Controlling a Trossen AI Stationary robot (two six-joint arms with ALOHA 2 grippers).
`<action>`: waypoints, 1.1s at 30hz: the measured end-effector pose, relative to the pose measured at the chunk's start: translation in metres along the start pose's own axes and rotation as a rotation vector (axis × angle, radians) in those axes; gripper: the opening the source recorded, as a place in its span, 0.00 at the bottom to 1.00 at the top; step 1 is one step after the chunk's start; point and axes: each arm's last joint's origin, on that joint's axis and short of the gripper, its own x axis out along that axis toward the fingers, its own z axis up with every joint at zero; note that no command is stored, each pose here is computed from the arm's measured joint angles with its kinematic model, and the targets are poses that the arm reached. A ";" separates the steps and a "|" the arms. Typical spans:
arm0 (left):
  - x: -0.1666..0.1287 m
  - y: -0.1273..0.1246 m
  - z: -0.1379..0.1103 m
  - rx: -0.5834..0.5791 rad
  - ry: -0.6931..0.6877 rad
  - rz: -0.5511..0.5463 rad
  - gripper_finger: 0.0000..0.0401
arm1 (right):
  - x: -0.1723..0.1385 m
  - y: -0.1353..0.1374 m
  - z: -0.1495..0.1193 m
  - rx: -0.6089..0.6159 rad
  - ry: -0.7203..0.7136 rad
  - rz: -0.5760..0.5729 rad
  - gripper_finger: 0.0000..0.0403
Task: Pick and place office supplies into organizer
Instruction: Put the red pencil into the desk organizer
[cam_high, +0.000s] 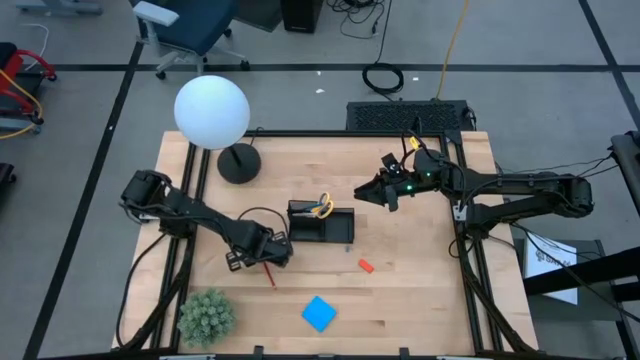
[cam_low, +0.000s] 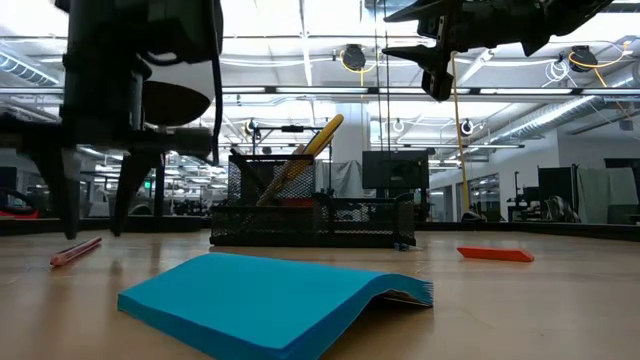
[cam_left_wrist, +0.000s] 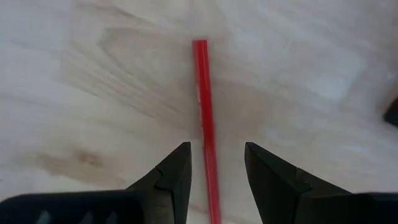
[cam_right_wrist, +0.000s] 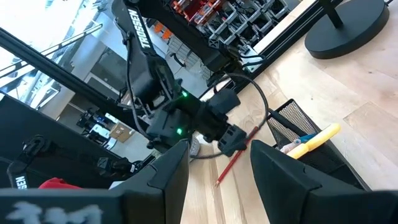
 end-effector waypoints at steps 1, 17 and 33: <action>0.005 -0.001 0.000 -0.002 0.009 -0.007 0.36 | 0.000 0.000 0.000 0.000 0.000 0.000 0.40; 0.020 0.004 0.000 0.006 0.049 0.024 0.36 | 0.000 -0.001 -0.001 0.001 0.007 -0.008 0.40; 0.021 0.009 -0.003 0.048 0.045 0.036 0.17 | 0.000 -0.001 -0.001 0.002 0.009 -0.010 0.40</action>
